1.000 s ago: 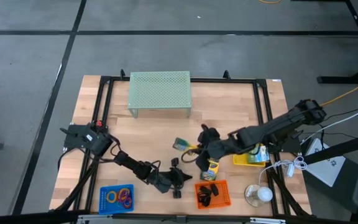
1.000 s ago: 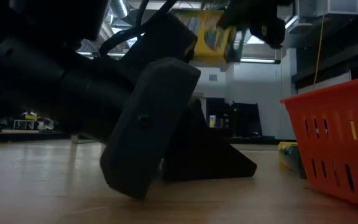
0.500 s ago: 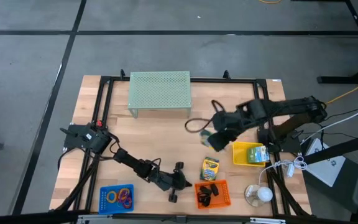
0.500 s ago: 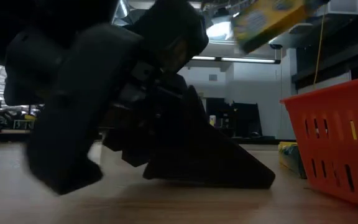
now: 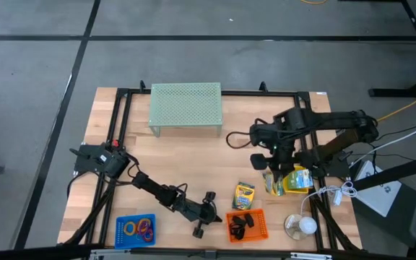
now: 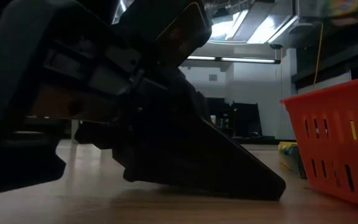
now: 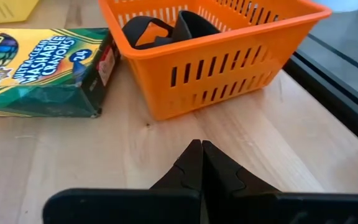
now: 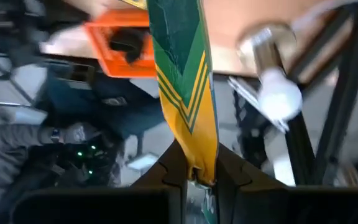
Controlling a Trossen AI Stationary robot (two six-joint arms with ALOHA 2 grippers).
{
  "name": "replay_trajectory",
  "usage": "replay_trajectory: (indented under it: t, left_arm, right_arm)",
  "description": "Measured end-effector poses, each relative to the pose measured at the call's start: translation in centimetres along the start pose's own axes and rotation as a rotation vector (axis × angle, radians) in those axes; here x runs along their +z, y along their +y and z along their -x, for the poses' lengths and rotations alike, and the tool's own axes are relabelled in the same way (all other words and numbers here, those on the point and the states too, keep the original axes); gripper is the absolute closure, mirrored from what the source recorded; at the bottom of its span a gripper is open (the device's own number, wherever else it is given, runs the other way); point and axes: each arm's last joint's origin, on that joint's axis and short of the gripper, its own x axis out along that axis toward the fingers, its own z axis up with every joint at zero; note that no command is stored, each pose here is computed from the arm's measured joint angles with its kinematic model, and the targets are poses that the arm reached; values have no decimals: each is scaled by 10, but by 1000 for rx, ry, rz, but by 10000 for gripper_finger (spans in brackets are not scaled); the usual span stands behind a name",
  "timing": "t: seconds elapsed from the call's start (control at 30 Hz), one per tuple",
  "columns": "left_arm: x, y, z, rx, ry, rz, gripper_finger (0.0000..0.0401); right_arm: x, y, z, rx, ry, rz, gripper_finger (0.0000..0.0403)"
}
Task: Pick & Place Office Desk Supplies
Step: Put the box of crayons into the yellow bin
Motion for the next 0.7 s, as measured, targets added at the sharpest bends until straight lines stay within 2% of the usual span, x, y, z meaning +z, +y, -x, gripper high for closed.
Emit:
replay_trajectory:
  t: [0.13, 0.37, 0.7]
  left_arm:
    - [7, -1, 3, -9, -12, -4, 398]
    - [9, -1, 5, -9, -9, -25, 398]
    - [9, -1, 5, -3, -8, -28, 398]
  right_arm:
    - [14, -4, -18, -76, 120, -50, 366]
    - [50, -18, -46, -164, 200, -48, 366]
    - [102, -41, -63, -198, 207, -15, 366]
